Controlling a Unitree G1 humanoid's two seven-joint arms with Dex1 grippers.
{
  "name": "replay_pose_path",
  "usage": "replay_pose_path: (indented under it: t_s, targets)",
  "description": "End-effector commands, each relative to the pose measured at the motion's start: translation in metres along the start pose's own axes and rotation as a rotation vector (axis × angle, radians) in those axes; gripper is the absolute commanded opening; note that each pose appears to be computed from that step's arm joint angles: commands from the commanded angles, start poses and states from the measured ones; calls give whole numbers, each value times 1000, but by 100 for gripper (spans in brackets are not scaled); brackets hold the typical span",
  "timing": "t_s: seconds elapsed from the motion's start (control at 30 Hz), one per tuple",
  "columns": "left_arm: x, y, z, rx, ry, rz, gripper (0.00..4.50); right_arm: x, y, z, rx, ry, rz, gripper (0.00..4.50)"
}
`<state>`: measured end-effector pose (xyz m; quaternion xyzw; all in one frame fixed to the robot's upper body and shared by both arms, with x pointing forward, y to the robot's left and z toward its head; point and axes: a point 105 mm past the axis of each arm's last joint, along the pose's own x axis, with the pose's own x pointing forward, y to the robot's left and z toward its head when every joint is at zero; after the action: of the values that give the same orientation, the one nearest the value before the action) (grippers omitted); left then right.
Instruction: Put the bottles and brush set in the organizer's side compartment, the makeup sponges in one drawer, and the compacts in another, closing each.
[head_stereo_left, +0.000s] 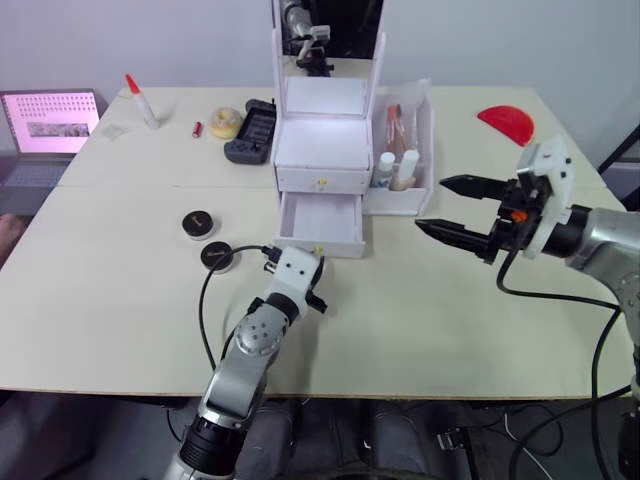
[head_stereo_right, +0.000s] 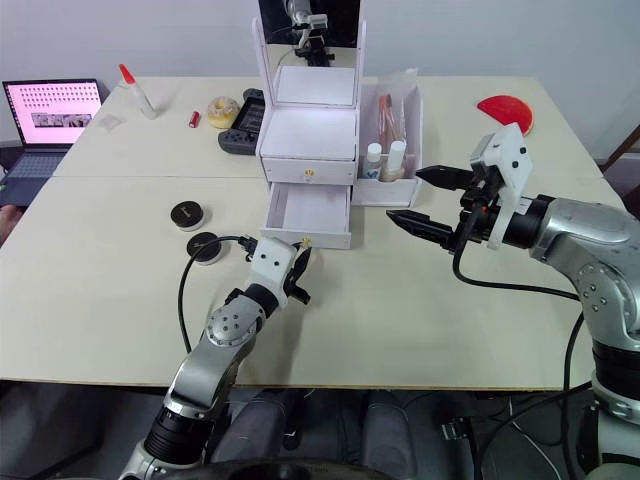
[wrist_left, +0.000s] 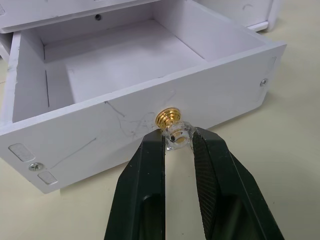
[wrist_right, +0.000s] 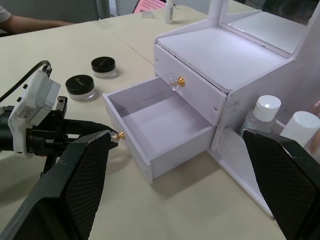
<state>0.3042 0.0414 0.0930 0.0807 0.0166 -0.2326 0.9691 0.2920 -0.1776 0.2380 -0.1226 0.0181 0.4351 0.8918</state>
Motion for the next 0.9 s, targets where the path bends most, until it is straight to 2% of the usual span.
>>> replay_pose_path:
  t_s: [0.03,0.2,0.33,0.47,0.63,0.7,0.77,0.9]
  targets:
    - [-3,0,15,2,-53,-12,170,-3,1,15,-55,-32,-5,450]
    - [-13,-1,17,32,-45,-60,431,-3,1,13,-52,-33,-6,450]
    - [-28,3,19,53,-28,-94,442,-5,0,13,-52,-34,-10,450]
    - [-62,17,20,69,15,-173,442,-14,-5,7,-42,-16,-30,450]
    - [-110,40,37,-21,28,-376,442,-46,-19,-12,-13,33,-104,450]
    - [-129,69,47,-38,27,-409,442,-63,-23,-22,1,57,-128,450]
    - [-145,123,49,-8,74,-316,442,-81,-26,-33,20,79,-154,450]
    - [-178,192,50,1,142,-175,442,-114,-34,-54,43,113,-212,450]
